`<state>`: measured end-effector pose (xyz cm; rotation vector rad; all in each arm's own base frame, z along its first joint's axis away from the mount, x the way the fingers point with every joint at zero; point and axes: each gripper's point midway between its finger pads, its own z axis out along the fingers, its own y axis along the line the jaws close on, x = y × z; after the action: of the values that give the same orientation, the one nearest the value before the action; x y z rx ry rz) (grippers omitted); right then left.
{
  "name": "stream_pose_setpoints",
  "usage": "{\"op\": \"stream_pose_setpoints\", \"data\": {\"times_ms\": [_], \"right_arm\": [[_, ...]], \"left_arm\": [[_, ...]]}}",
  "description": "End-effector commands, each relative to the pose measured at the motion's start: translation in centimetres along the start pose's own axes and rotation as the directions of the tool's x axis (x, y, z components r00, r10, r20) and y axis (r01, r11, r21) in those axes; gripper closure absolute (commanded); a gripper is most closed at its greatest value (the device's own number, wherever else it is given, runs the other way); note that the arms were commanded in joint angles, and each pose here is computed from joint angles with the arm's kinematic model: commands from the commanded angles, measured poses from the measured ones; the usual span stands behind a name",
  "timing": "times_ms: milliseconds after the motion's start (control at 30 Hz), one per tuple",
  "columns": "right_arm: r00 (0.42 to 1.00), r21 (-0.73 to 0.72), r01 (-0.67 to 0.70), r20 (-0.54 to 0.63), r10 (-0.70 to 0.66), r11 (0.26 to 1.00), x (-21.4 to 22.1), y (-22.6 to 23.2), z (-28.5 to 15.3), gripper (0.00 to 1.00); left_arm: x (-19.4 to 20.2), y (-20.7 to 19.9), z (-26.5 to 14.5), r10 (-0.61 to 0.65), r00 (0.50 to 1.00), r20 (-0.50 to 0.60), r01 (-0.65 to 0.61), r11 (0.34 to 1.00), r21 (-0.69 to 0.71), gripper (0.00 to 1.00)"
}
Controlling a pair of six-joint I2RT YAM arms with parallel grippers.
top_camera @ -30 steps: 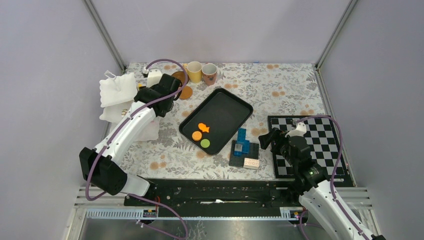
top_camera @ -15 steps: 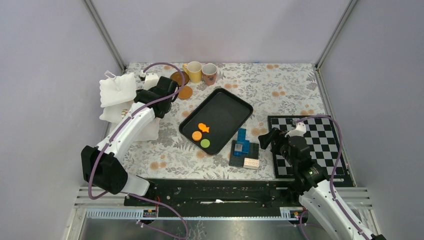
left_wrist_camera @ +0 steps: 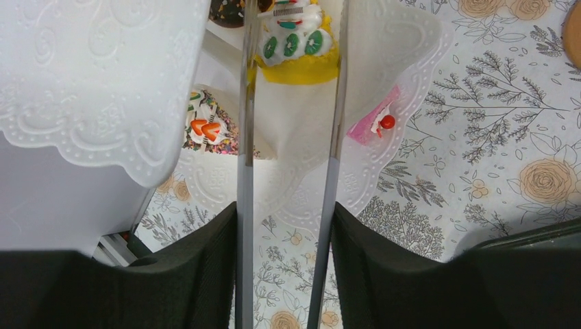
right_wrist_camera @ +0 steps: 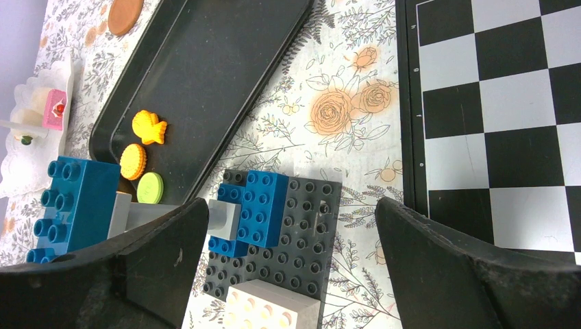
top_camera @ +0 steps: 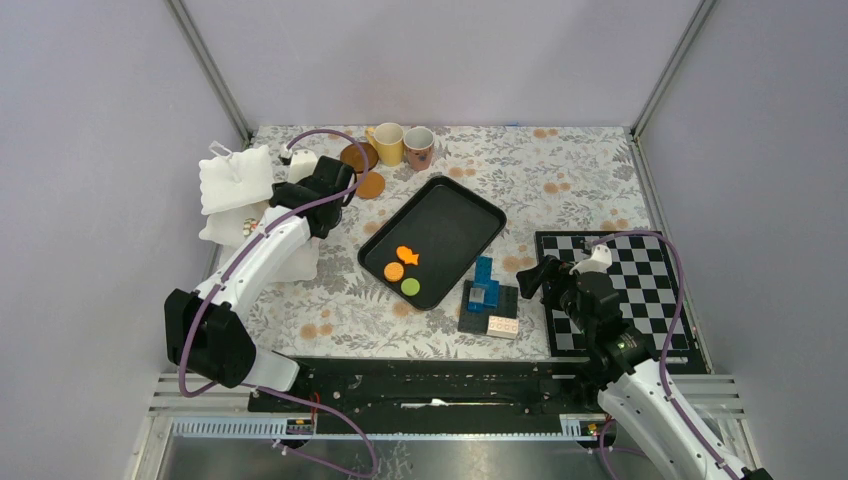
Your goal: Serve the afternoon tea
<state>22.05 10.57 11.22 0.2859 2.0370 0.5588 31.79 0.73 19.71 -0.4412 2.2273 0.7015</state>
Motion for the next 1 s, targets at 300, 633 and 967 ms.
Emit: {"op": "stream_pose_setpoints", "data": {"times_ms": [300,633,967], "right_arm": [[1.0,-0.029,0.012,0.015,-0.012,1.0,-0.3,0.6,0.2,0.02],[1.0,-0.027,0.013,0.016,-0.012,1.0,-0.4,0.6,0.2,0.02],[1.0,-0.028,0.013,0.011,-0.012,1.0,-0.2,0.6,0.2,0.02]], "left_arm": [[-2.3,0.7,-1.3,-0.078,0.995,0.06,0.076,0.996,0.043,0.44],[-5.1,0.5,-4.2,-0.14,0.983,0.119,0.113,0.971,0.21,0.44],[-5.6,-4.1,-9.5,-0.147,0.978,0.149,0.043,0.837,0.545,0.46]]}}
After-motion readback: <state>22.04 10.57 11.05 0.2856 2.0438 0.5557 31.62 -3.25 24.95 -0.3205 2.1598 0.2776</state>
